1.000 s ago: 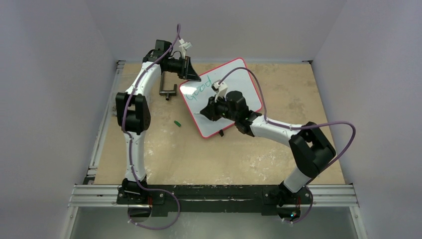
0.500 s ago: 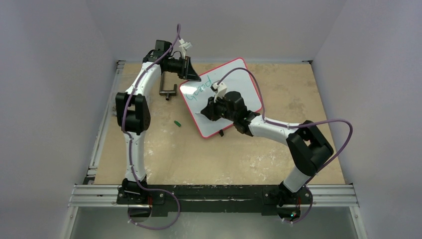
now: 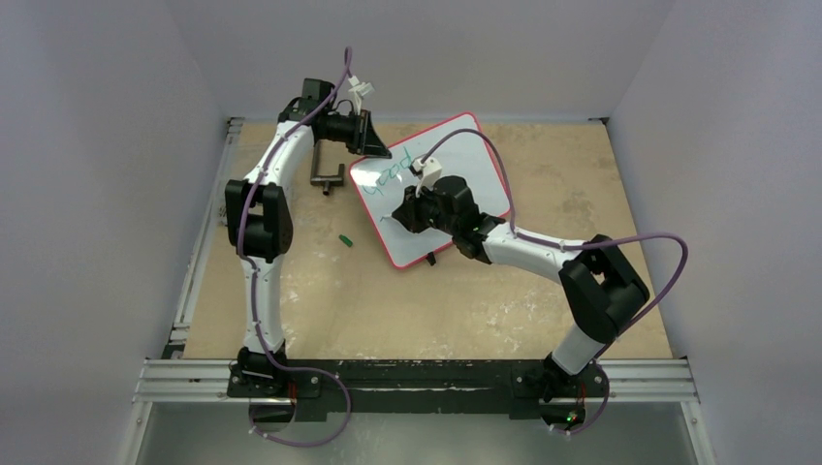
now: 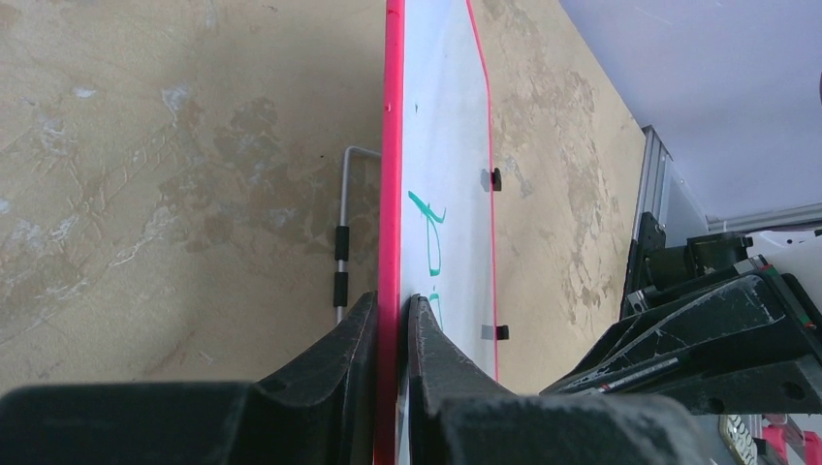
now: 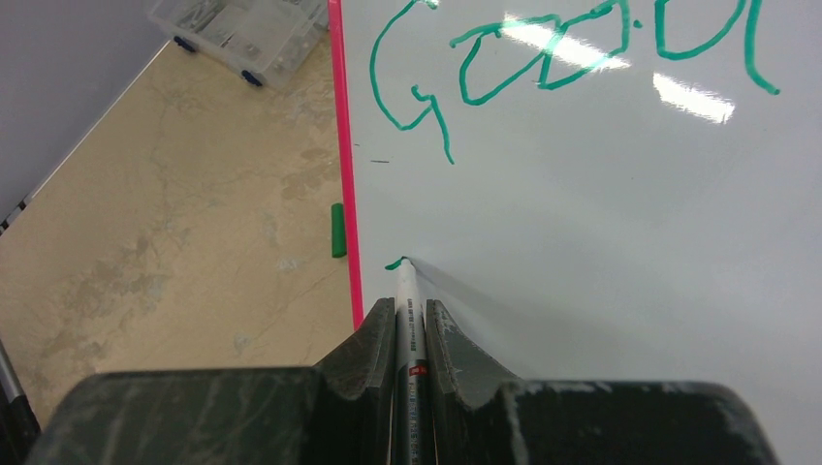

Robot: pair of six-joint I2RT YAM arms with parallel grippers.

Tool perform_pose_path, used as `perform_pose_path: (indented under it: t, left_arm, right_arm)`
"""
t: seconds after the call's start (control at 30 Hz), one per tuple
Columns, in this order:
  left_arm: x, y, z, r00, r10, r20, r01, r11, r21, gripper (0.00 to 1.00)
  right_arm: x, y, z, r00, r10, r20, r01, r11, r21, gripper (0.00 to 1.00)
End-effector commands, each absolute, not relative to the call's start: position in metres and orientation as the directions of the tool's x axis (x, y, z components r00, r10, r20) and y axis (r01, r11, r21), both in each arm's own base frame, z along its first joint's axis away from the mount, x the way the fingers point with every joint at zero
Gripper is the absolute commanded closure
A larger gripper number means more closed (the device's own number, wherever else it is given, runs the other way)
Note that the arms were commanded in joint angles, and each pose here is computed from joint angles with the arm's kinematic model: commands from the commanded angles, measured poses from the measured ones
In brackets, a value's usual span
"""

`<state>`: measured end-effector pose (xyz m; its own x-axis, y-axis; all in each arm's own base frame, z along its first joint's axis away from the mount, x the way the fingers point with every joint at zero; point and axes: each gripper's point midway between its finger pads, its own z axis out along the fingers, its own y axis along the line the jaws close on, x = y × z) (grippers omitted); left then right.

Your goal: Write a sentence on the whiteboard

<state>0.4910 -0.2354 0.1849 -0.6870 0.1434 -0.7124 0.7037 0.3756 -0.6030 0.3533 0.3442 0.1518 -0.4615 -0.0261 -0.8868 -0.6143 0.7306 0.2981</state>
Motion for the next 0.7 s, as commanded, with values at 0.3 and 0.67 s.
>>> perform_pose_path:
  t: [0.3,0.67]
  left_arm:
    - [0.486,-0.241,0.212,-0.599,0.161,-0.785,0.776,0.359,-0.519,1.0]
    - [0.487,-0.242,0.212,-0.598,0.159,-0.785,0.776,0.358,-0.519,1.0]
  right_arm:
    - [0.376,0.342,0.171,-0.417,-0.037,-0.908,-0.588,0.773,0.239,1.0]
    - [0.36,0.358,0.157,-0.439,-0.086,-0.895,-0.646,0.722,0.248,1.0]
